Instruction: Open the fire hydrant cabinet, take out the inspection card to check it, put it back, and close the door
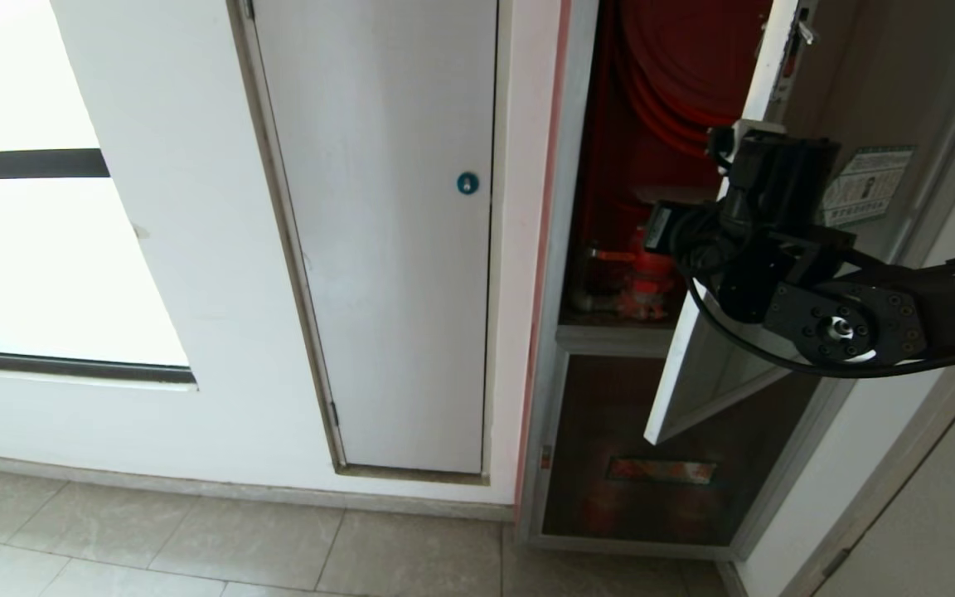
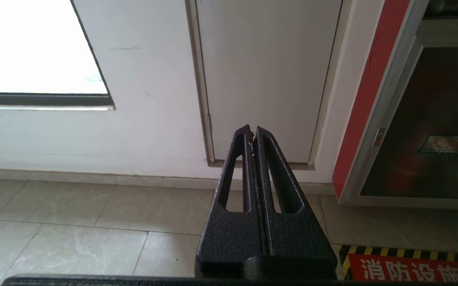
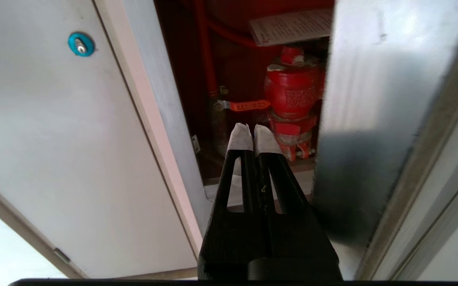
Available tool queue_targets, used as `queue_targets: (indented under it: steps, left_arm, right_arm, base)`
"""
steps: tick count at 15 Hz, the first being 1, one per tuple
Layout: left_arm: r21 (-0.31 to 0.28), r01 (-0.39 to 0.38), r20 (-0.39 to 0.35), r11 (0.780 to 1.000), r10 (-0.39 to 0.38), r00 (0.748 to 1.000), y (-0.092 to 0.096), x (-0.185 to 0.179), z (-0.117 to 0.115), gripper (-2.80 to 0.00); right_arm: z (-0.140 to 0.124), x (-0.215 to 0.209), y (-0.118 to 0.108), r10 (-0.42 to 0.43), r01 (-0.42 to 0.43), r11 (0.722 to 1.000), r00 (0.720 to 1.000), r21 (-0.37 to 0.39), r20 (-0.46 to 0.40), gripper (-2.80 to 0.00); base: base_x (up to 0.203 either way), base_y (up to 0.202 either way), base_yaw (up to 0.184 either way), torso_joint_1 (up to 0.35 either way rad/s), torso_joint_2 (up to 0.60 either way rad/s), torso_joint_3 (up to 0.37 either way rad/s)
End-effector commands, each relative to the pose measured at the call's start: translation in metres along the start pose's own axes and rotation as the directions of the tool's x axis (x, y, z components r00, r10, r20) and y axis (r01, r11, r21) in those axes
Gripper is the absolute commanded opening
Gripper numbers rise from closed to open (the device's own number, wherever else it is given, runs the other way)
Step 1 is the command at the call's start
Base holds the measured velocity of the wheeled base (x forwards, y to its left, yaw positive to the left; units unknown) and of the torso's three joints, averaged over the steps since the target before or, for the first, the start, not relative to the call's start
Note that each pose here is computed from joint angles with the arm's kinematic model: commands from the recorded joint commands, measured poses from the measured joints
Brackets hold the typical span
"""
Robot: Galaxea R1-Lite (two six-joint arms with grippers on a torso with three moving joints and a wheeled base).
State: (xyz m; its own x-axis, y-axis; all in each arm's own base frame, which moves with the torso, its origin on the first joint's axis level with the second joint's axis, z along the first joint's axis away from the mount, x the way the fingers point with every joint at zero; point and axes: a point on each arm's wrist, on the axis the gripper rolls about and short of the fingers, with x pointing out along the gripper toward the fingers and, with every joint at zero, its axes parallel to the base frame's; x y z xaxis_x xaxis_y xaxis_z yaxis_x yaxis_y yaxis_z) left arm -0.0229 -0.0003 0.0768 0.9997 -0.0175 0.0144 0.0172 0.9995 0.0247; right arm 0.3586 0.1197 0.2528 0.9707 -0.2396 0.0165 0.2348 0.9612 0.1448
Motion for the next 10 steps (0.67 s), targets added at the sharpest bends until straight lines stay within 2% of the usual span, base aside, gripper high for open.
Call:
queue_targets:
  steps: [1,10]
  left_arm:
    - [0.000,-0.001,-0.006,1.000,0.001,1.000,0.000,0.001,-0.002,-2.80]
    - [0.000,0.000,-0.007,1.000,0.000,1.000,0.000,0.001,-0.002,-2.80]
  right_arm:
    - [0.003,-0.004,-0.003,-0.004,0.004,1.000,1.000,0.004,0.006,-2.80]
    - [0.004,-0.024,-0.015,-0.027,0.027,1.000,1.000,0.012,0.007,-2.80]
  base:
    - [0.000,0.000,0.000,0.000,0.00,0.000]
    - [0.000,0.000,0.000,0.000,0.00,0.000]
